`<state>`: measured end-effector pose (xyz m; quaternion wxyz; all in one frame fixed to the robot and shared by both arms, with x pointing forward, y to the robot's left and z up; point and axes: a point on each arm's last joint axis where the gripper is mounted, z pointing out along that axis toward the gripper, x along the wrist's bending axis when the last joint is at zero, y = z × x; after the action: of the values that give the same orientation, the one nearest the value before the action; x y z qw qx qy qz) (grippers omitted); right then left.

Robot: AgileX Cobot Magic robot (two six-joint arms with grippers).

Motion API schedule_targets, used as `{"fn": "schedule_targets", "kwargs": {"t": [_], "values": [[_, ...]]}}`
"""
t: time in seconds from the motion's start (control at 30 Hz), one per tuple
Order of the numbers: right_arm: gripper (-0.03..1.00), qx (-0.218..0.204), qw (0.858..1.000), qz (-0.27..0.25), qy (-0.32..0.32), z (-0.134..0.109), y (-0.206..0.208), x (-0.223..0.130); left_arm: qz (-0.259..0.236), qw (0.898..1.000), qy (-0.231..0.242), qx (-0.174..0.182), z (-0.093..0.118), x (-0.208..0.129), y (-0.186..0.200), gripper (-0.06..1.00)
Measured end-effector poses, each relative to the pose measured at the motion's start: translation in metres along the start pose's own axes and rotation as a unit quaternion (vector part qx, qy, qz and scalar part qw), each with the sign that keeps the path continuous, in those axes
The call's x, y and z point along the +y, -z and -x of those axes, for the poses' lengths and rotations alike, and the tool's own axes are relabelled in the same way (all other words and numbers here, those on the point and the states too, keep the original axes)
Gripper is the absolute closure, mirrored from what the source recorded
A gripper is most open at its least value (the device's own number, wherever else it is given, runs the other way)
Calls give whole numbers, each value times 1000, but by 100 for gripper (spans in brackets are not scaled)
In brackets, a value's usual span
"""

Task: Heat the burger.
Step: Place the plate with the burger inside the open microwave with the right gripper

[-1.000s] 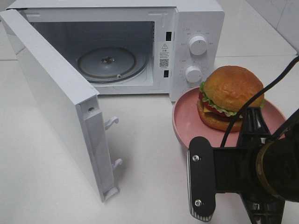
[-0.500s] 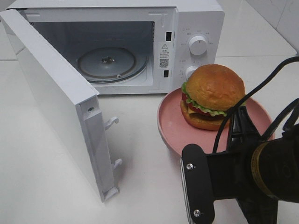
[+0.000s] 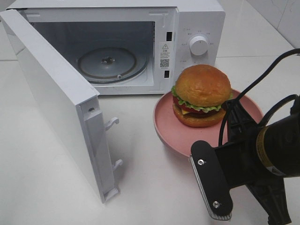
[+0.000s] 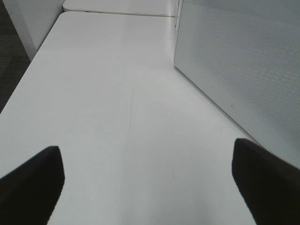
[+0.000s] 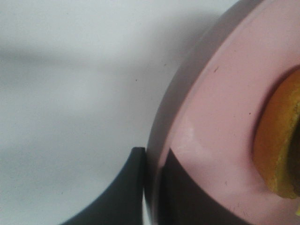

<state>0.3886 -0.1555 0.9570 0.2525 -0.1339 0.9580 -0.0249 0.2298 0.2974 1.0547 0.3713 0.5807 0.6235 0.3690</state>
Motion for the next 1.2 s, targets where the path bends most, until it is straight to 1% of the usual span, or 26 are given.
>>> {"fn": "schedule_targets", "kwargs": {"t": [0.1,0.17,0.2,0.43,0.53,0.57,0.77,0.87,0.93,1.13,1.2], "values": [[91,1,1000,18,20,2,-2,0,0,1000,0,0,0,0,0,5],[91,0,999,22,26,3,-2,0,0,1000,0,0,0,0,0,5],[91,-1,999,25,38,7,-1,-2,0,1000,0,0,0,0,0,5],[91,-1,998,37,47,21,3,-5,0,1000,0,0,0,0,0,5],[91,3,997,45,62,26,5,-7,0,1000,0,0,0,0,0,5],[91,6,996,50,76,29,5,-9,0,1000,0,0,0,0,0,5],[91,12,994,63,86,38,6,-16,0,1000,0,0,0,0,0,5],[91,14,992,72,101,44,7,-21,0,1000,0,0,0,0,0,5],[91,20,989,90,118,49,8,-25,0,1000,0,0,0,0,0,5],[91,24,984,109,139,53,9,-28,0,1000,0,0,0,0,0,5],[91,23,981,119,151,58,12,-30,0,1000,0,0,0,0,0,5]]}}
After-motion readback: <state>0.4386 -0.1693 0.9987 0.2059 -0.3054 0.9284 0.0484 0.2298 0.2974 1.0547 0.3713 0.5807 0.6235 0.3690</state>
